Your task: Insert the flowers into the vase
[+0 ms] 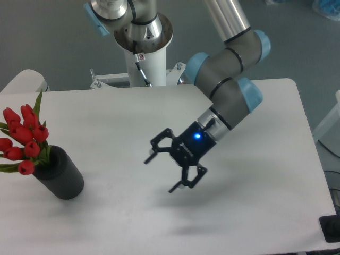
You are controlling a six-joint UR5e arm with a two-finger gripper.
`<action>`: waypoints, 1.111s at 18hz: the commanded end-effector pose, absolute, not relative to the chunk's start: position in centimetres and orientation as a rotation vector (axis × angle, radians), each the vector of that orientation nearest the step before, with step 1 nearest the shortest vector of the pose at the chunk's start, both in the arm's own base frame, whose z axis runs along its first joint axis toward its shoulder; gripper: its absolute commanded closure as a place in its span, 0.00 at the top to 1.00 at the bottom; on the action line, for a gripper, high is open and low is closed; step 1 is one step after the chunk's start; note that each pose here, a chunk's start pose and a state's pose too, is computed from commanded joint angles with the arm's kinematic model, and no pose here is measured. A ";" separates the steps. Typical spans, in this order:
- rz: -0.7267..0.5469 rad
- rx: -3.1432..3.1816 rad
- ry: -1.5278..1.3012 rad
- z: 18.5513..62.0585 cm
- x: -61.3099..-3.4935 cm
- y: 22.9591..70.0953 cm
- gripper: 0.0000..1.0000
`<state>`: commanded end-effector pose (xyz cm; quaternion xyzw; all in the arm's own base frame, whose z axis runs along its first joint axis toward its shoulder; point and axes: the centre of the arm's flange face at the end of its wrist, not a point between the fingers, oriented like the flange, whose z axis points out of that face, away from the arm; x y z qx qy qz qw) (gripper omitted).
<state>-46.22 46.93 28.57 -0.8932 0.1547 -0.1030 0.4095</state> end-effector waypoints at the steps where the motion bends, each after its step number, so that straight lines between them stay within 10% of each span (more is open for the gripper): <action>1: -0.231 -2.311 0.405 28.3 -46.7 46.9 1.00; 20: -0.089 -2.964 0.728 27.8 -48.2 49.6 1.00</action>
